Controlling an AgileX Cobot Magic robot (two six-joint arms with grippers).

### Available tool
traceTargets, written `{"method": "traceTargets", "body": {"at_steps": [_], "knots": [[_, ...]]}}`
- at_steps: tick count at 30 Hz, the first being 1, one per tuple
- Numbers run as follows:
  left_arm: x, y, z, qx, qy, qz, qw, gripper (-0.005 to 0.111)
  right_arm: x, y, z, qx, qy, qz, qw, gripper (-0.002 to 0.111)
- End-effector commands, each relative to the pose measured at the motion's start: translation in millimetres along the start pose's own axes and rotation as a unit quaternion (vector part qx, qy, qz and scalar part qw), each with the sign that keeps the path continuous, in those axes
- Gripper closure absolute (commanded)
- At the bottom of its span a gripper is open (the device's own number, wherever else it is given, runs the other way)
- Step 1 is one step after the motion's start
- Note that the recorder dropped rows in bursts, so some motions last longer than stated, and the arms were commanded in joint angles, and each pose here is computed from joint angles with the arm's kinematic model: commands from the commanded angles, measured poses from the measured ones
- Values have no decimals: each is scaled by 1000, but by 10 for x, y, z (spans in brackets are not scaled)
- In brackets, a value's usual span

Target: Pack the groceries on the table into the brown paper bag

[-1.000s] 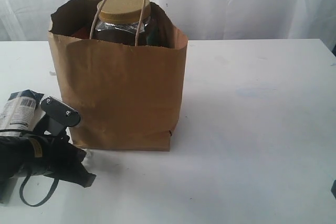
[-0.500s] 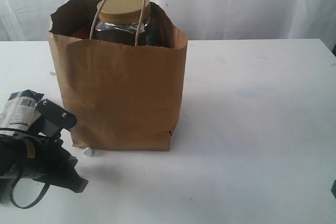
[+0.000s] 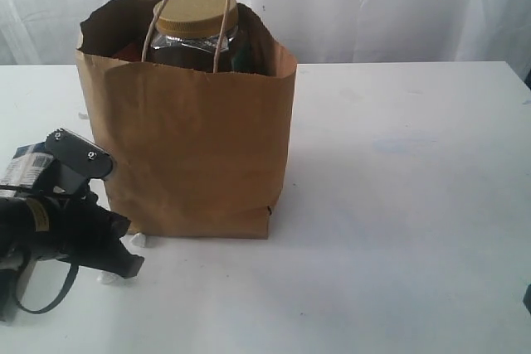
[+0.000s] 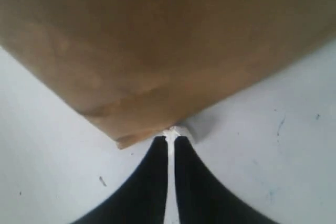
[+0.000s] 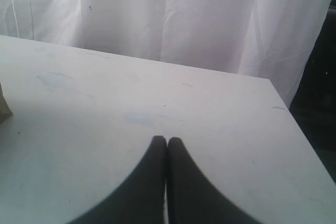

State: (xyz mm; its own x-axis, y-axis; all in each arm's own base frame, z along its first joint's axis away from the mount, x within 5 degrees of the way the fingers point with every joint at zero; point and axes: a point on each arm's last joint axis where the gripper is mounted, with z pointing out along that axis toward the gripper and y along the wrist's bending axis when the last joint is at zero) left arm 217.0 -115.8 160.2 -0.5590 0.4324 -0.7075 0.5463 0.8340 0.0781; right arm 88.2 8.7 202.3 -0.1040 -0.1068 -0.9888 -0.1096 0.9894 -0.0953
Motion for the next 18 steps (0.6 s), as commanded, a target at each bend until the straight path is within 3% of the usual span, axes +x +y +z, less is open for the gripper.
{"method": "traceTargets", "body": {"at_steps": [1,4,14,18], "knots": [[31,-18,77,4,4,-7,1000,68,6,1,3,0,0,2,1000,108],[74,-25,175,6,11,-37,999,56,6,1,3,0,0,2,1000,108],[138,-41,411,11,3,-54,998,56,6,1,3,0,0,3,1000,108],[53,-30,538,11,3,-55,998,56,6,1,3,0,0,3,1000,108]]}}
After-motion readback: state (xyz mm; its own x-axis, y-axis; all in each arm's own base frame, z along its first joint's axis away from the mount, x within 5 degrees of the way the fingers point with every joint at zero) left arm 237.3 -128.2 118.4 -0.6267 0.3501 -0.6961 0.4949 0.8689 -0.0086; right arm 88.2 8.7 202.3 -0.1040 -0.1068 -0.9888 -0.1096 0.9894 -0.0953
